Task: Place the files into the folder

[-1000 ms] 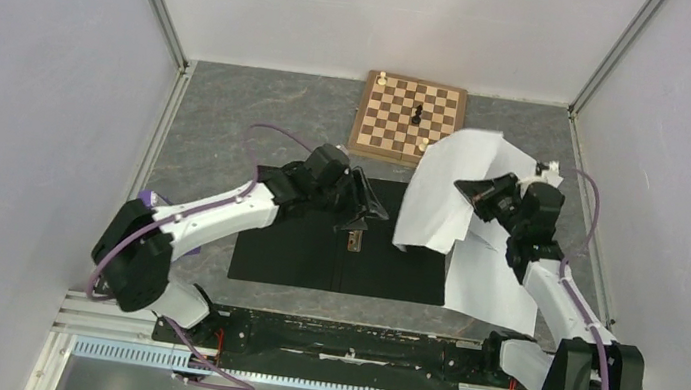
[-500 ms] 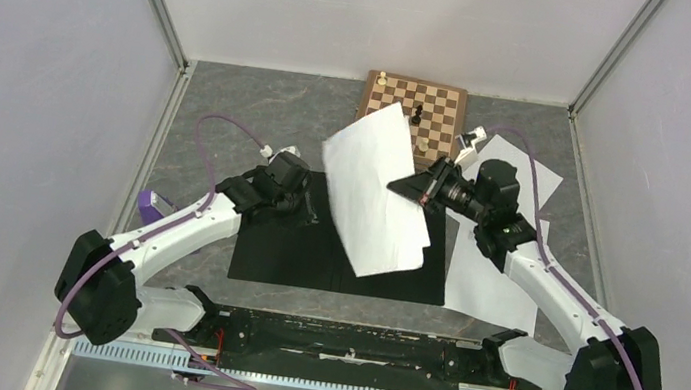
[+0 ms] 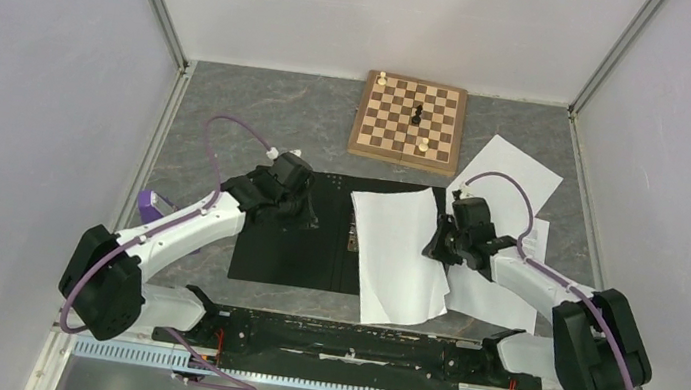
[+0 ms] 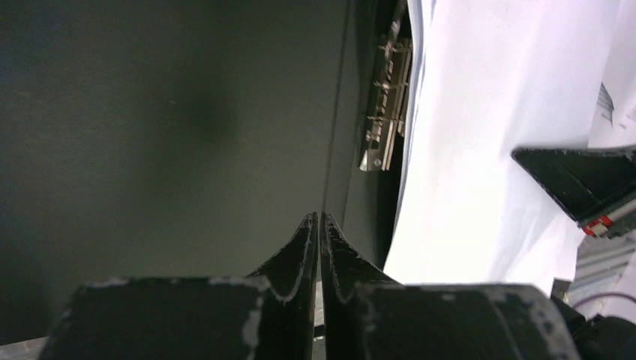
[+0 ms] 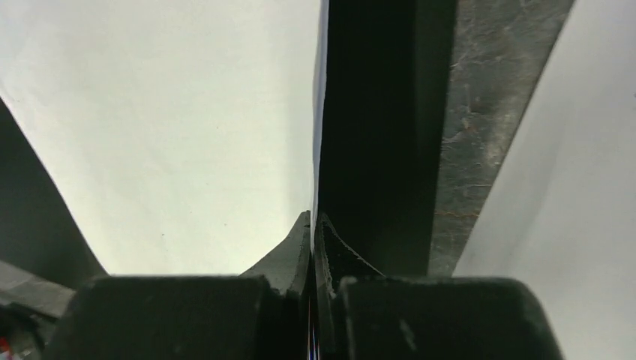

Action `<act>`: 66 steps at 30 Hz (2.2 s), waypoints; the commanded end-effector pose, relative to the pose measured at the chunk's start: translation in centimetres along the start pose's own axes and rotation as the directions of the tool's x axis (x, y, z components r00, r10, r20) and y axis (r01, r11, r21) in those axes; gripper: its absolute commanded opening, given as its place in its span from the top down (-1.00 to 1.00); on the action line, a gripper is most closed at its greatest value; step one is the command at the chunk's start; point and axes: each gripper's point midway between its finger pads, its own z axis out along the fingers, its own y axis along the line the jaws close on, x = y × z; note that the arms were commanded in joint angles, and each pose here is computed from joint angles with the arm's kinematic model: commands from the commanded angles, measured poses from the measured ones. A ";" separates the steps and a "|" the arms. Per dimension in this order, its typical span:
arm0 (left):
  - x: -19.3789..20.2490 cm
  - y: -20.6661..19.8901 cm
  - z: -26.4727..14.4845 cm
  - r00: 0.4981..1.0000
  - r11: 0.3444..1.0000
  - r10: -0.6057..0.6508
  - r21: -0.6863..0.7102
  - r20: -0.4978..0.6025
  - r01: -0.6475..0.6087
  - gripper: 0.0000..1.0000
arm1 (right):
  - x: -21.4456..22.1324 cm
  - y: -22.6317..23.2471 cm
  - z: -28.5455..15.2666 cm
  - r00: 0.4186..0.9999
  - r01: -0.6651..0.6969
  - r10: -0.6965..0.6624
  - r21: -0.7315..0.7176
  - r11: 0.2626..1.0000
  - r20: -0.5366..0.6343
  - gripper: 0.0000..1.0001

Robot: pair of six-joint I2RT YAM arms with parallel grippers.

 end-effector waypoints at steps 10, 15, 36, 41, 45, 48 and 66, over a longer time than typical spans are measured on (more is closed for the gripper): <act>10.6 -10.1 1.1 0.927 0.905 0.319 0.353 -0.198 -0.236 0.76 | -1.1 -3.9 -1.2 0.978 -0.005 -0.033 0.177 0.984 0.206 1.00; 13.2 -12.9 1.8 0.913 0.871 0.339 0.443 -0.226 -0.214 0.76 | -1.0 -3.6 -1.3 0.975 -0.008 -0.027 0.159 0.987 0.218 1.00; 16.8 -5.7 8.7 0.928 0.985 0.173 0.038 -0.329 -0.170 0.95 | -3.8 3.9 -5.5 0.955 0.048 -0.030 -0.056 0.997 0.295 1.00; 16.3 -4.1 8.8 0.947 0.988 0.123 -0.051 -0.298 -0.145 0.95 | -4.5 8.2 -8.1 0.945 0.071 -0.009 -0.177 0.982 0.327 1.00; 16.0 -3.6 8.9 0.952 0.986 0.117 -0.083 -0.281 -0.146 0.95 | -4.1 9.9 -8.8 0.948 0.068 0.010 -0.233 0.970 0.319 1.00; 15.9 -3.4 8.9 0.954 0.984 0.119 -0.097 -0.274 -0.150 0.95 | -3.8 10.8 -9.1 0.950 0.056 0.031 -0.266 0.962 0.312 1.00; 10.2 -9.2 1.4 0.925 0.934 0.357 0.075 -0.127 -0.350 0.47 | -2.6 2.4 -3.4 0.939 0.174 -0.212 0.157 0.972 0.271 1.00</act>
